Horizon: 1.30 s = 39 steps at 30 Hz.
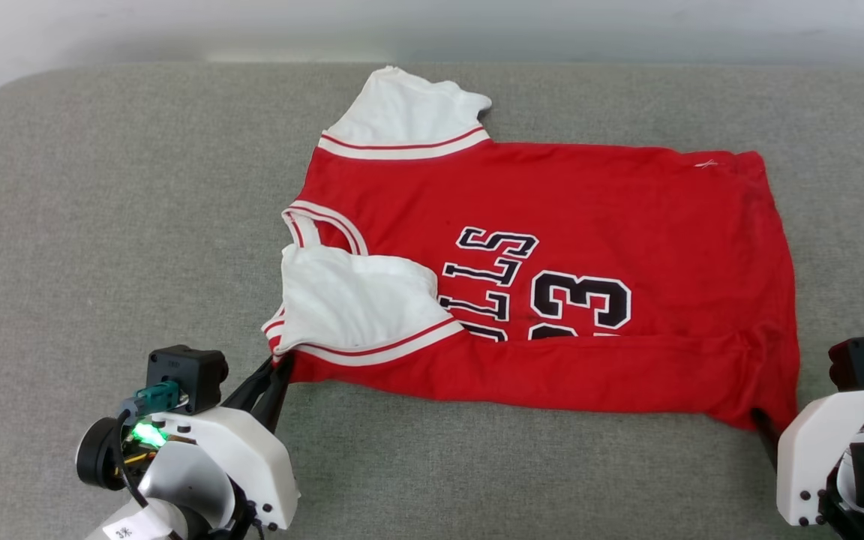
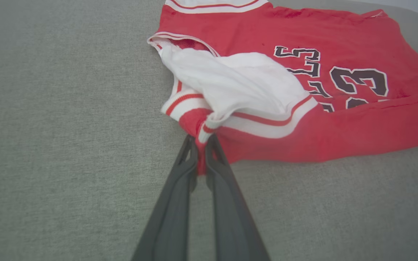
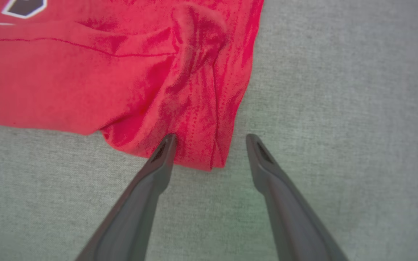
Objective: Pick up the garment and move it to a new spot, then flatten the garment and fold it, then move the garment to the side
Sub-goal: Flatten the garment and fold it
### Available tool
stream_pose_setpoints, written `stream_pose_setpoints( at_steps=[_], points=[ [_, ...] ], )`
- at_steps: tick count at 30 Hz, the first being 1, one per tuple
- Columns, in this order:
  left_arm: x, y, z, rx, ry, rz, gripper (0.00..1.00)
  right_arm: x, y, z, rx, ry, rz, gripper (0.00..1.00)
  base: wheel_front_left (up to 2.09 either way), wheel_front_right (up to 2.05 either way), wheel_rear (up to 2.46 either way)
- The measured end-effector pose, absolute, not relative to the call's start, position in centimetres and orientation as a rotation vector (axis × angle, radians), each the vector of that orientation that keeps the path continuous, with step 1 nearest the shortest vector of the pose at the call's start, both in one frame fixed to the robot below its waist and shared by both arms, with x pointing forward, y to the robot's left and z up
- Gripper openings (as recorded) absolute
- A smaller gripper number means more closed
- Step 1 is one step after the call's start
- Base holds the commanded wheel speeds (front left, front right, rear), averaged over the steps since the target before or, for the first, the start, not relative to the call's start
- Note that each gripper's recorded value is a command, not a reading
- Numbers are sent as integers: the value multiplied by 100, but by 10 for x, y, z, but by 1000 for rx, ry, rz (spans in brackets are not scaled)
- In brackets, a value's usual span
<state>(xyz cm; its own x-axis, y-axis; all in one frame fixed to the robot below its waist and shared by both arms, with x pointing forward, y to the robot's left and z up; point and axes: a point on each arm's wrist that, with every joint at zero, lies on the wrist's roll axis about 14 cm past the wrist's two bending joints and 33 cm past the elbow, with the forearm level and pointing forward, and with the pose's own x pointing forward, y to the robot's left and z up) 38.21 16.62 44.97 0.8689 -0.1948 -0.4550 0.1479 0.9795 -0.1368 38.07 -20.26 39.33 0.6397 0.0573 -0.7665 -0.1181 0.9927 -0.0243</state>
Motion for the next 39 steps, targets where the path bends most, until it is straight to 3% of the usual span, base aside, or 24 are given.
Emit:
stream_pose_setpoints(
  at_steps=[11,13,14,26,39],
  points=[
    [384,168,440,-101,509,-181,0,379,-193,353,-54,1003,123,100,0,0,0],
    [383,170,436,-97,526,-177,0,379,-192,351,-51,1013,128,27,0,0,0],
    [381,171,433,-97,538,-177,0,379,-192,350,-50,1014,130,0,0,0,0],
    [348,189,413,-58,649,-165,0,376,-208,379,-38,930,112,0,0,0,0],
    [279,182,403,-81,770,-212,0,319,-239,406,-36,959,69,0,0,0,0]
  ],
)
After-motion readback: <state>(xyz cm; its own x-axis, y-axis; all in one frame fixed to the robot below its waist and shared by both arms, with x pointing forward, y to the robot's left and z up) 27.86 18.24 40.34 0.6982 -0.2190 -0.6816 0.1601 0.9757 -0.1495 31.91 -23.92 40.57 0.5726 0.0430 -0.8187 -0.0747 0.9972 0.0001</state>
